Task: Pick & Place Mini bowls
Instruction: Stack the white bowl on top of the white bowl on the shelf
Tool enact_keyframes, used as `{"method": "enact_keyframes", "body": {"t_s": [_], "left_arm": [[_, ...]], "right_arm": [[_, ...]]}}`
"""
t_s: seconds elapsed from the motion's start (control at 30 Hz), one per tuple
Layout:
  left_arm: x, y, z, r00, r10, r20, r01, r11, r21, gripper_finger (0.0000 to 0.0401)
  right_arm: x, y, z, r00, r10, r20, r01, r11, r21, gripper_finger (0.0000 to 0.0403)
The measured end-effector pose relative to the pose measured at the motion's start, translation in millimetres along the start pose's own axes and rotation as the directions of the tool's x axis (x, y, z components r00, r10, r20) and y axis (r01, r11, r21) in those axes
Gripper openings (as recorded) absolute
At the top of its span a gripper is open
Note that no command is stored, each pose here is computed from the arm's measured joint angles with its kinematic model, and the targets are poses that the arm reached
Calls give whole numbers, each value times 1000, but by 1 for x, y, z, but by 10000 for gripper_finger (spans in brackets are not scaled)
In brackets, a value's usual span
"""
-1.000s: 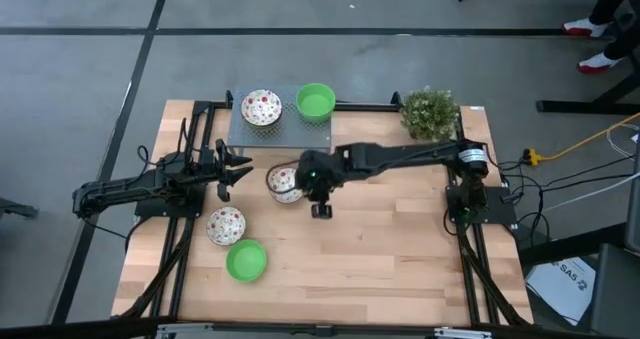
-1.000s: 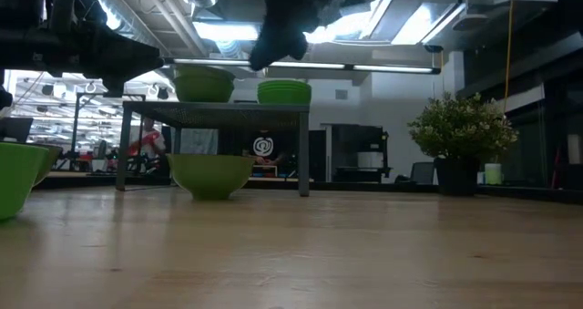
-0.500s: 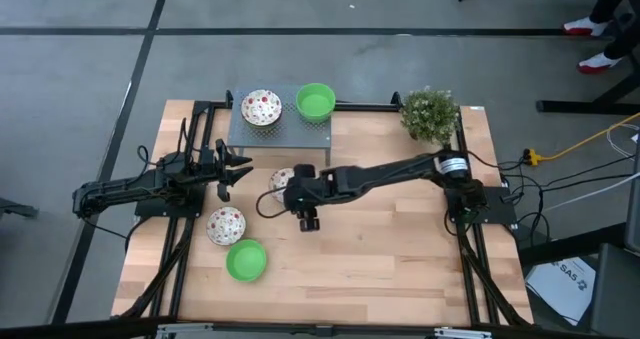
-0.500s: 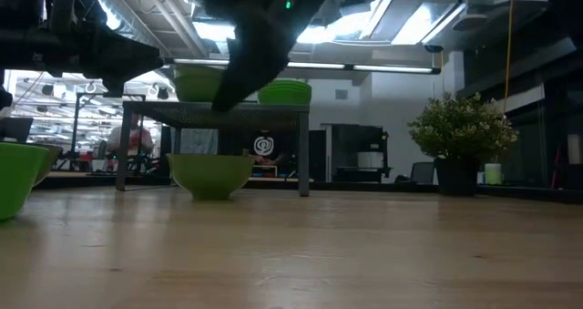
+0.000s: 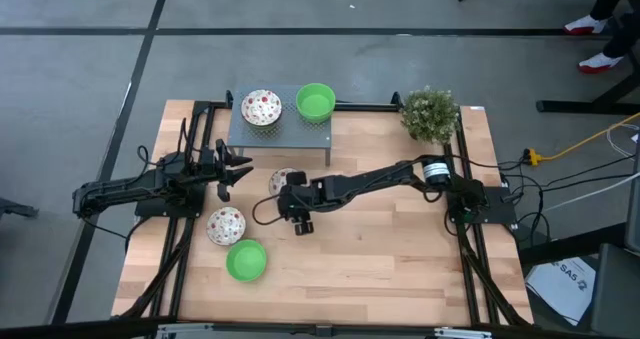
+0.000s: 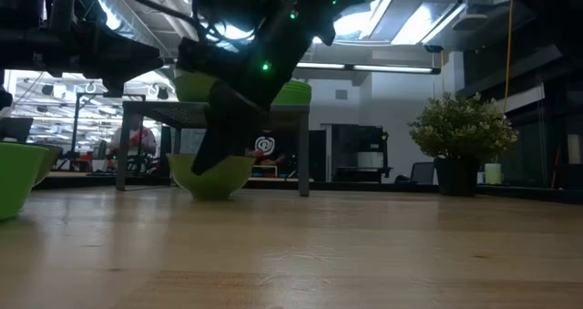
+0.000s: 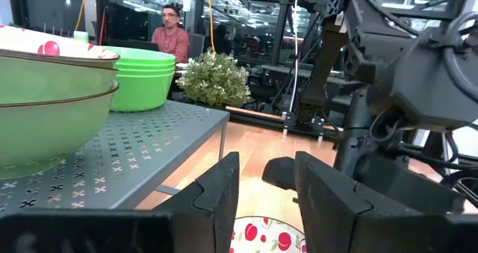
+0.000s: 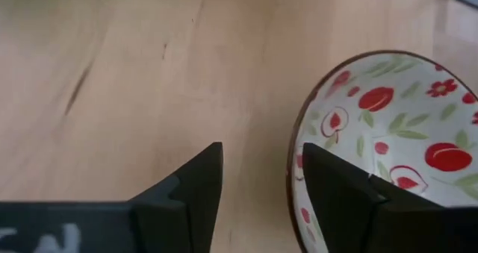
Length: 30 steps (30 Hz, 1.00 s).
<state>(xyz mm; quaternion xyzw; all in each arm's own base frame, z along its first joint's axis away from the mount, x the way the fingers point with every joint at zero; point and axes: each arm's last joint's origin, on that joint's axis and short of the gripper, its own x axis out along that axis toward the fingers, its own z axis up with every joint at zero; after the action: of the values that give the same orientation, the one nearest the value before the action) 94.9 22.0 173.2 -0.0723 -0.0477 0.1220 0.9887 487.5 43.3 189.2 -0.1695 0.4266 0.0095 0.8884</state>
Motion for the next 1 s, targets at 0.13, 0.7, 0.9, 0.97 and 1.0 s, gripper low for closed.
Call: {"method": "enact_keyframes", "body": {"t_s": [0.13, 0.7, 0.9, 0.97, 1.0], "left_arm": [[0, 0, 0, 1000, 0, 0, 0, 1000, 0, 125], [0, 0, 0, 1000, 0, 0, 0, 1000, 0, 125], [0, 0, 0, 1000, 0, 0, 0, 1000, 0, 125], [0, 0, 0, 1000, 0, 0, 0, 1000, 0, 125], [0, 0, 0, 1000, 0, 0, 0, 1000, 0, 125]], "right_arm": [[2, -2, -1, 1000, -5, 1, 5, 1000, 27, 160], [1, -9, -6, 997, -56, -62, 64, 989, 137, 19], [-1, -9, -4, 998, -20, -56, 31, 978, 208, 15], [-5, -11, -1, 999, 15, -48, -3, 971, 239, 13], [-6, -12, 0, 998, 20, -52, -6, 968, 250, 13]]}}
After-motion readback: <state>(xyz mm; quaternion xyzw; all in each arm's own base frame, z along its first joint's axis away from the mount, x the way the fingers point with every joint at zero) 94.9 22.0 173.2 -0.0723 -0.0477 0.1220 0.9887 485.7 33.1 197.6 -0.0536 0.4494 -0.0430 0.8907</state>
